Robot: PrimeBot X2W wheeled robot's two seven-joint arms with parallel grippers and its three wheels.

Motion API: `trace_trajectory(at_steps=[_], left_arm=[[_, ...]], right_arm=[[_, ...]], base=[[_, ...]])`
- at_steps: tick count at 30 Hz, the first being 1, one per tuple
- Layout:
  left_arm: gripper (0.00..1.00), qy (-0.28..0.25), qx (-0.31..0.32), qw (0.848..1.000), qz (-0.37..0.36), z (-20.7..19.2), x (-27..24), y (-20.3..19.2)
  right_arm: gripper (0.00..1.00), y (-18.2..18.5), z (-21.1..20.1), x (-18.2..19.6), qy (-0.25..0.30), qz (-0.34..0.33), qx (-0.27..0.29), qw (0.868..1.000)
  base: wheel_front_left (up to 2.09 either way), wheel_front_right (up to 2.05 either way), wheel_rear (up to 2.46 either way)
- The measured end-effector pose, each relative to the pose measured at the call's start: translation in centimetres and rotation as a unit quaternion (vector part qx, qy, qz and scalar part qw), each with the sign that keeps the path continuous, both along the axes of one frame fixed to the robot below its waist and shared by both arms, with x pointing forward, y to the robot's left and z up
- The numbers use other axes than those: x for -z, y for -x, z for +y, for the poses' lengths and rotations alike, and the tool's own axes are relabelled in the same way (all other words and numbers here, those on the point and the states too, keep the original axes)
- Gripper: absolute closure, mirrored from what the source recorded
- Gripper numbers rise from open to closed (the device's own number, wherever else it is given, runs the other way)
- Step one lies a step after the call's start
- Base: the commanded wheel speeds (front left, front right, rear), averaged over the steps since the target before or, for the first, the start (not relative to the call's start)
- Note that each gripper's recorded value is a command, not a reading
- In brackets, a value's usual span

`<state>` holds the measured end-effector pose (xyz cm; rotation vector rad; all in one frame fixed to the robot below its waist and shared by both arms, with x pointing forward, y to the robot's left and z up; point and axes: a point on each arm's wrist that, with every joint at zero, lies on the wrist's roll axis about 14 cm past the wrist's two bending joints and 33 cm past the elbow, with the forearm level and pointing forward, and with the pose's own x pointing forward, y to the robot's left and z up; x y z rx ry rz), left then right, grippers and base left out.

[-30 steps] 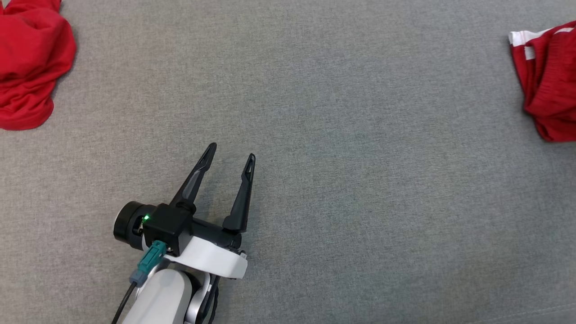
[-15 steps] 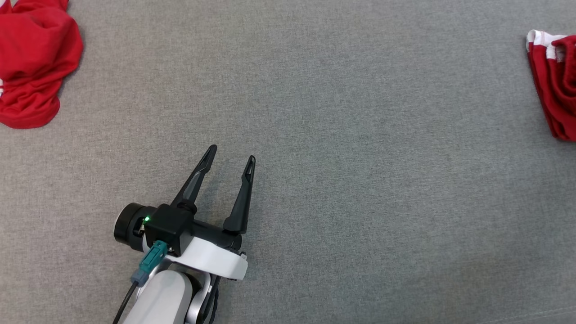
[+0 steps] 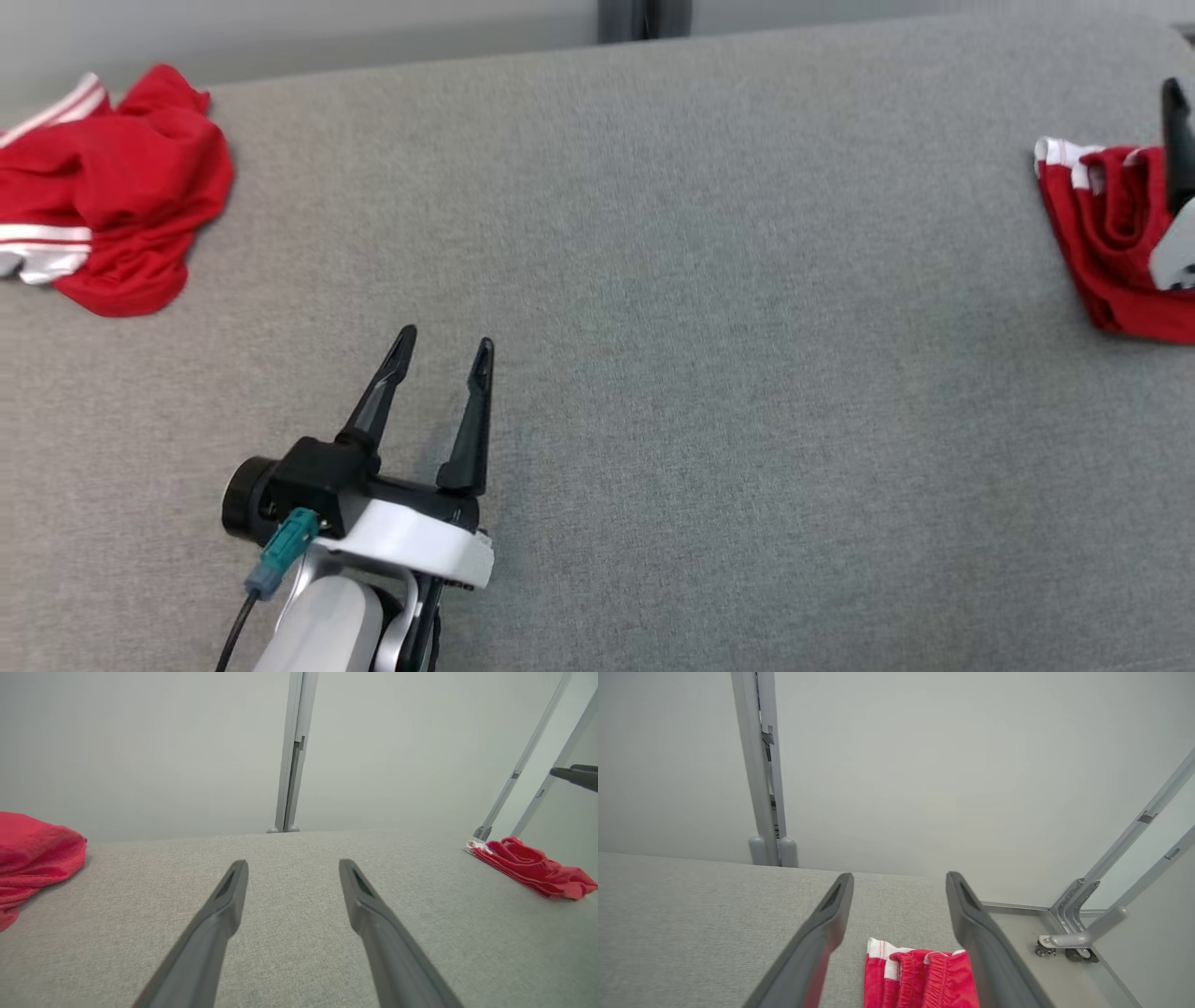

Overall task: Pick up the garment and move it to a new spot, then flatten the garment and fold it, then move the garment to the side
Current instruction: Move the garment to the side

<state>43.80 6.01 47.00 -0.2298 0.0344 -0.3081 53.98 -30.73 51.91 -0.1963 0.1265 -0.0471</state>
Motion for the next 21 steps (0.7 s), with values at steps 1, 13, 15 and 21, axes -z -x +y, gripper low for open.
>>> trace_trajectory(at_steps=[1,13,15,21], left_arm=[[0.00,0.001,-0.009,1.000,-0.001,0.5,-0.2,0.2],[0.00,0.009,-0.097,0.995,-0.014,5.9,-2.6,4.4],[0.00,0.009,-0.110,0.994,-0.013,6.7,-2.6,5.3],[0.00,0.007,-0.138,0.990,-0.007,8.4,-2.1,7.2]], right_arm=[[0.00,0.2,0.9,-0.6,-0.004,-0.011,-0.012,1.000],[0.00,6.2,10.6,-3.5,-0.099,-0.103,-0.105,0.984],[0.00,7.3,11.5,-4.2,-0.103,-0.122,-0.111,0.981],[0.00,11.0,14.2,-3.4,-0.120,-0.140,-0.116,0.976]], base=[[0.00,0.00,0.00],[0.00,0.00,0.00],[0.00,0.00,0.00],[0.00,0.00,0.00]])
